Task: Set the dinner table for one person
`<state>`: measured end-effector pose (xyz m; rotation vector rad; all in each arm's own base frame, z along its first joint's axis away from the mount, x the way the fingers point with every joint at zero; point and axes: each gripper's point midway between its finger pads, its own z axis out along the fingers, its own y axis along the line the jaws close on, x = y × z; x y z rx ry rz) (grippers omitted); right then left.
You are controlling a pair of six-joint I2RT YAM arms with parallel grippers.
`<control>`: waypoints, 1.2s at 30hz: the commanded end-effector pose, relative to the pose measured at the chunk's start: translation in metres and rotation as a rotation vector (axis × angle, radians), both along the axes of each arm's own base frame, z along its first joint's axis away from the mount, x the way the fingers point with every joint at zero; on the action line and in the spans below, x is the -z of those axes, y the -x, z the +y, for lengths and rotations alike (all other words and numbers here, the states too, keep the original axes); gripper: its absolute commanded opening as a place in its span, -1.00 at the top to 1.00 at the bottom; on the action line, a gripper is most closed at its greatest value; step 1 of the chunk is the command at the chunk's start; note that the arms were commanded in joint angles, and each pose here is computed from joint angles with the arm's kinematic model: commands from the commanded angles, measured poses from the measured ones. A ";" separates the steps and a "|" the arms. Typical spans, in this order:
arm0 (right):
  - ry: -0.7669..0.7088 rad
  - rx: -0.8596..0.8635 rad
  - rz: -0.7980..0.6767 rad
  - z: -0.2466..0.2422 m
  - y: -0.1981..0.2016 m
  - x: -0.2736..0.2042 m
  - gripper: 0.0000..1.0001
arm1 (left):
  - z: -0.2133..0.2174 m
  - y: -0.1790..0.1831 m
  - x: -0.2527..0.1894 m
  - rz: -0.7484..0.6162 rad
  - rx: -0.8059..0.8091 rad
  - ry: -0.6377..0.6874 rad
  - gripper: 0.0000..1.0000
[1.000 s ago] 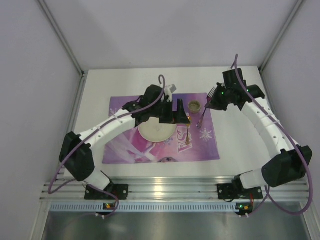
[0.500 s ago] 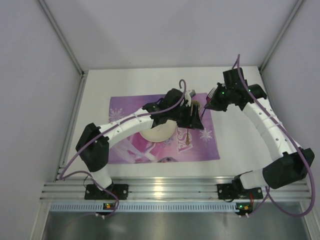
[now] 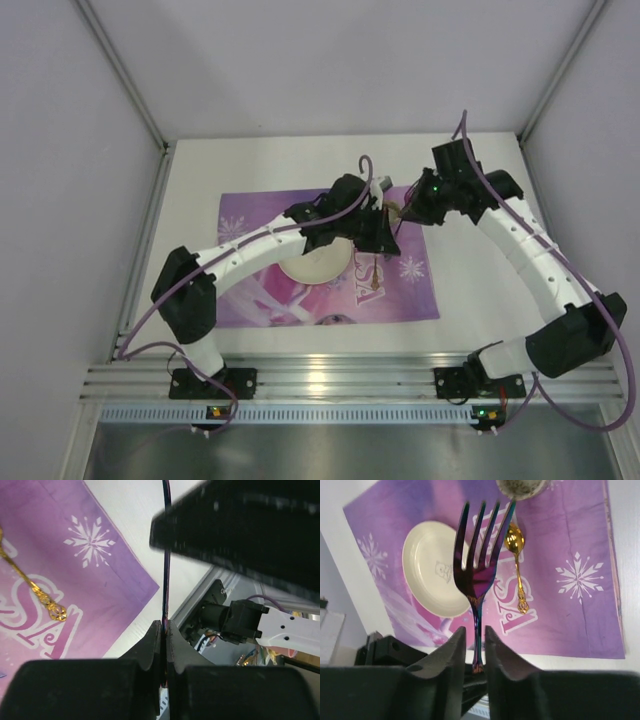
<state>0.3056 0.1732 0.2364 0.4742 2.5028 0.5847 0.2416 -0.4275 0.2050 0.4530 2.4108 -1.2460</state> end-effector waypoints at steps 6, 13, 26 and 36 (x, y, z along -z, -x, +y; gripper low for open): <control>0.010 -0.111 -0.093 0.018 -0.010 -0.051 -0.85 | 0.090 -0.018 0.009 -0.012 -0.142 -0.061 1.00; 0.043 -0.086 -0.128 -0.012 -0.015 -0.071 -0.93 | 0.208 -0.033 0.040 0.090 -0.298 -0.079 1.00; 0.024 -0.130 -0.029 -0.016 0.015 -0.025 -0.86 | 0.304 -0.031 0.094 0.422 -0.410 -0.009 1.00; 0.043 -0.145 -0.014 -0.022 0.021 -0.014 -0.85 | 0.320 -0.013 0.140 0.577 -0.481 -0.124 1.00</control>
